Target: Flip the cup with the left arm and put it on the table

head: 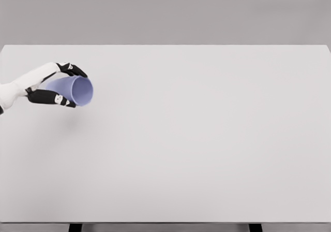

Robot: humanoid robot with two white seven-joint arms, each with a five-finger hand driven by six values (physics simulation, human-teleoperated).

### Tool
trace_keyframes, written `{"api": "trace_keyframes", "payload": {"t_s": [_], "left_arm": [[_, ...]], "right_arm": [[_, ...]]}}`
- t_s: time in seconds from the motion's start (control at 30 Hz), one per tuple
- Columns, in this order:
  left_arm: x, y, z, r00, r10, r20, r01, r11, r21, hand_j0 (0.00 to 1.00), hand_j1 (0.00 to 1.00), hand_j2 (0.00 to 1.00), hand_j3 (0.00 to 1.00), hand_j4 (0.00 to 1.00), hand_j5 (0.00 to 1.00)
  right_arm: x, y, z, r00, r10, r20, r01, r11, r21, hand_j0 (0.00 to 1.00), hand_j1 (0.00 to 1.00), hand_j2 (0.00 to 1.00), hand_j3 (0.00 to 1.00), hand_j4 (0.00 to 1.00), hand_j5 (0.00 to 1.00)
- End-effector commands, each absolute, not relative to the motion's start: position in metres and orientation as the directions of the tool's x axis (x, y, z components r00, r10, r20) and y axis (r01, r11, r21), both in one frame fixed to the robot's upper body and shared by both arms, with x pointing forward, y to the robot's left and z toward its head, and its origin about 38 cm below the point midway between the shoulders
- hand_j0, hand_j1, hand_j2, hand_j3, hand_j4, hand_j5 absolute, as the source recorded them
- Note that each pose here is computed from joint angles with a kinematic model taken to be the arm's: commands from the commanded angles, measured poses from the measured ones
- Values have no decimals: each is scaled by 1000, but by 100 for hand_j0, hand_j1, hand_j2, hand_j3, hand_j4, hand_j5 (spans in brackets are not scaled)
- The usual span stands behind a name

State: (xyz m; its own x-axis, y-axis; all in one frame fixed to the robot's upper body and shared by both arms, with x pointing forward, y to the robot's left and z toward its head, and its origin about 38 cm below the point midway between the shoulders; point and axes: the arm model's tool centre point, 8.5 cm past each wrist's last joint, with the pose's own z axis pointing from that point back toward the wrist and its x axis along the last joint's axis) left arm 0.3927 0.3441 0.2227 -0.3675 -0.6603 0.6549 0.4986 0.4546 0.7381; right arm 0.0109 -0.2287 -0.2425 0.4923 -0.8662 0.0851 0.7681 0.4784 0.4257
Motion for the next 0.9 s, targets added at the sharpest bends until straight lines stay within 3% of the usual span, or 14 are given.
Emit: {"api": "trace_keyframes", "payload": {"t_s": [0.0, 0.27, 0.37, 0.87], "left_arm": [[392, 341, 228, -371, -577, 728, 512, 527, 678, 62, 62, 62, 62, 62, 62], [395, 321, 227, -359, -345, 868, 559, 665, 495, 63, 63, 63, 63, 63, 63], [398, 317, 218, -335, -312, 889, 566, 687, 455, 60, 60, 60, 60, 60, 60], [407, 339, 192, -145, -477, 867, 548, 690, 472, 59, 59, 59, 59, 59, 59]], "right_arm": [[11, -229, -243, 493, -866, 86, 767, 479, 426, 100, 100, 100, 100, 100, 100], [11, -229, -243, 493, -866, 86, 767, 479, 426, 100, 100, 100, 100, 100, 100], [11, -229, -243, 493, -866, 86, 767, 479, 426, 100, 100, 100, 100, 100, 100], [11, -229, -243, 493, -866, 86, 767, 479, 426, 100, 100, 100, 100, 100, 100]]}}
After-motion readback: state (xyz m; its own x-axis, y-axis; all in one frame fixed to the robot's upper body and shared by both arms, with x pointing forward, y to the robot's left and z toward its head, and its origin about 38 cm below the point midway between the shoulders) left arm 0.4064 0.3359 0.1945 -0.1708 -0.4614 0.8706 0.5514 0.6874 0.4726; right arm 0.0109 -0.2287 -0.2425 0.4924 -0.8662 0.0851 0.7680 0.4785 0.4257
